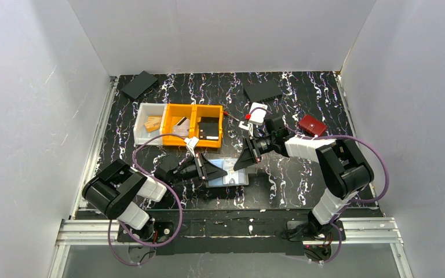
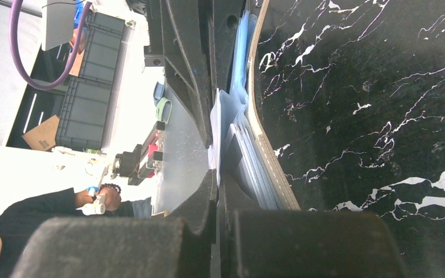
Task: Take the credit cards out of the card holder
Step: Remove the credit card from the card holder.
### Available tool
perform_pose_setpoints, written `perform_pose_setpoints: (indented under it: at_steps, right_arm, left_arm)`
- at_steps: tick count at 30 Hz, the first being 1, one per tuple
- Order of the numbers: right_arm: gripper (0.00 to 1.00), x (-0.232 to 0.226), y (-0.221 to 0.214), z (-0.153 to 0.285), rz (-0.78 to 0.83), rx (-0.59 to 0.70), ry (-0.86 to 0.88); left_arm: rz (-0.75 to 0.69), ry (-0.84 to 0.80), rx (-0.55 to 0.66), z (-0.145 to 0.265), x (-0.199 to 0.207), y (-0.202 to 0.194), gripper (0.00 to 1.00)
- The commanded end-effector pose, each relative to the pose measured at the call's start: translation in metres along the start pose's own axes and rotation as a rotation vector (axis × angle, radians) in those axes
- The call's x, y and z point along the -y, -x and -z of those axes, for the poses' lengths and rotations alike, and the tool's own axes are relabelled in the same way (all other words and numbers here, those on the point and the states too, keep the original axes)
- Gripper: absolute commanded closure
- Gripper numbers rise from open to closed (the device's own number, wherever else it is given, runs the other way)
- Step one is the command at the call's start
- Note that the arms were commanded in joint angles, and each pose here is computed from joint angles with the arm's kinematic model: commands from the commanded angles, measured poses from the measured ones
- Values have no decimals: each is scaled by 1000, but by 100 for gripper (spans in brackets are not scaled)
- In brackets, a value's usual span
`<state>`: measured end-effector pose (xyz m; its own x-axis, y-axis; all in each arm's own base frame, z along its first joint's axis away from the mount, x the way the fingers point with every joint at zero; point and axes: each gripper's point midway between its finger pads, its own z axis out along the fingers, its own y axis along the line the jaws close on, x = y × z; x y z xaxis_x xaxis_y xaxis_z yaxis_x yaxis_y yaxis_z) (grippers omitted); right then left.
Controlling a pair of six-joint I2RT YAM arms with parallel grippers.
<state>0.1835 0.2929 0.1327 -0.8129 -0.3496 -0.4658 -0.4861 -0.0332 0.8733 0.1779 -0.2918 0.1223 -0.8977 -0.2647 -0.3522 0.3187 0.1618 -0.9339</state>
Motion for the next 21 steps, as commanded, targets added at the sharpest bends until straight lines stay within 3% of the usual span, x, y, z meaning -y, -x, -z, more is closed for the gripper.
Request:
perform_pose_setpoints:
  at_steps: [1,21]
  right_arm:
    - [99,-9,9,10,58,27,12]
    - [99,-8,9,12,59,29,21]
  left_arm:
    - [-36,-40,-10,11,8,-1,100]
    - [-40,-51,4,20,11,5,100]
